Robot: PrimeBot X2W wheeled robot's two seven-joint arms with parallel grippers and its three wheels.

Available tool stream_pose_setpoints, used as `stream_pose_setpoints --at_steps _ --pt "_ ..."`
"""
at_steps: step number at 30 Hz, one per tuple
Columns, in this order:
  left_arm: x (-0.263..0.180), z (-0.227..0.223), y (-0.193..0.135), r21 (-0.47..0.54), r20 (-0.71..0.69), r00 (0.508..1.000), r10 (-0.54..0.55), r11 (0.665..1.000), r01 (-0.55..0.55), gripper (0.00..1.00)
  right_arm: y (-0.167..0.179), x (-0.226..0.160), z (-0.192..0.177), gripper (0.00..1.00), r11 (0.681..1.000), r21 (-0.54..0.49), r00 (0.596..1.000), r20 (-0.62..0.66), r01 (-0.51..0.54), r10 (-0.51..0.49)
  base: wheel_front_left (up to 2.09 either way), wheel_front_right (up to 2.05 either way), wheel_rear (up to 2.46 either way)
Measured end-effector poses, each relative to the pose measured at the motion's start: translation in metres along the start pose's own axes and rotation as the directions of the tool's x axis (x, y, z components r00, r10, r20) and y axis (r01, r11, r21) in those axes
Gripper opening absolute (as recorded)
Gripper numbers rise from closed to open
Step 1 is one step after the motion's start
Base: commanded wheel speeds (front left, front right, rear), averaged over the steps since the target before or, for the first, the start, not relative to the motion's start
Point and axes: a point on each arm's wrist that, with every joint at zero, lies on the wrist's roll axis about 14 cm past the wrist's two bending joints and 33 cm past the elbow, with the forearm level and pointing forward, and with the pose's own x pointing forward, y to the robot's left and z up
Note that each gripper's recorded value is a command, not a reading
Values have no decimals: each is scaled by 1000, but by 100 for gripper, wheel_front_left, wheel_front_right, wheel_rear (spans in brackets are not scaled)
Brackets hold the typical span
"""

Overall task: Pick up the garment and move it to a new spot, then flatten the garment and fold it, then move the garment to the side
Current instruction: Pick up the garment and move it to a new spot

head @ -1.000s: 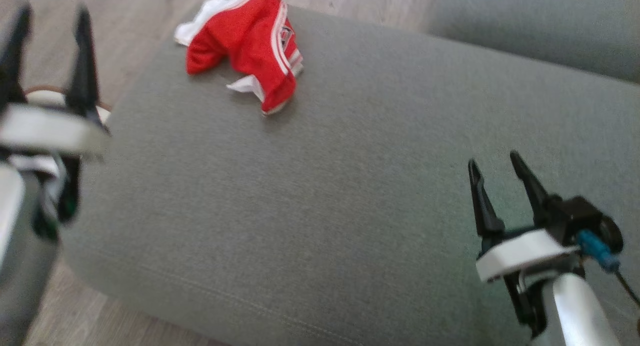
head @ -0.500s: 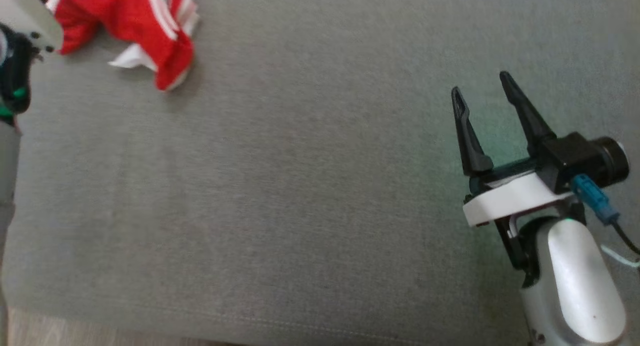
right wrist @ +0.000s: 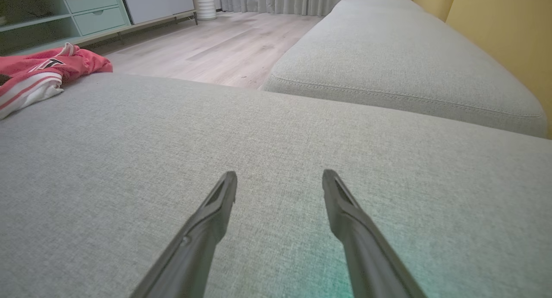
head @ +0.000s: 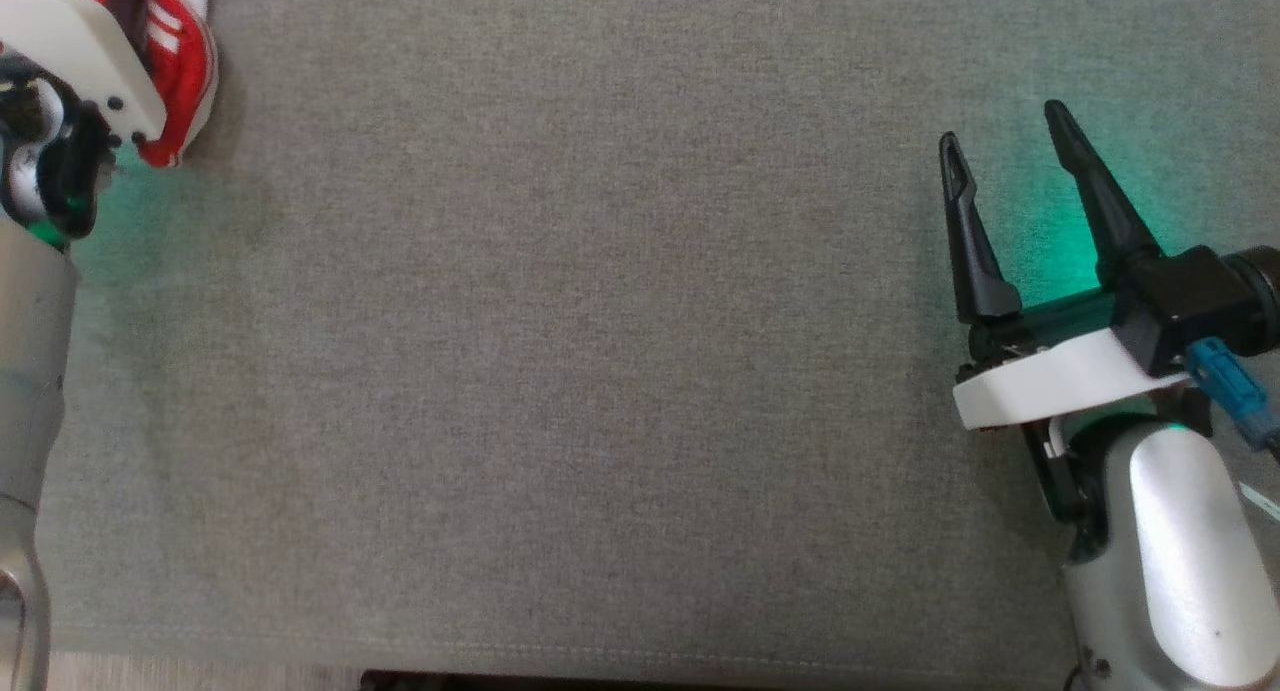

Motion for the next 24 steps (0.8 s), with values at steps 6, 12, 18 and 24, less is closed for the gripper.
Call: stream_pose_setpoints --at_steps 6,12,18,24 --pt "12 -21 3 -32 -81 997 1 999 -4 96 -3 6 -7 100 1000 7 1000 -7 5 -5 0 0 0" --pt "11 -21 5 -38 -63 998 6 999 -8 0 -5 8 -1 100 1000 3 1000 9 9 -9 0 0 0" --pt "-4 7 12 6 57 998 30 1000 -30 0 -7 2 12 100 1000 -8 999 33 20 -20 0 0 0" --pt "-32 48 10 55 175 984 13 998 -23 0 -7 -9 33 100 1000 1 996 85 26 -26 0 0 0"
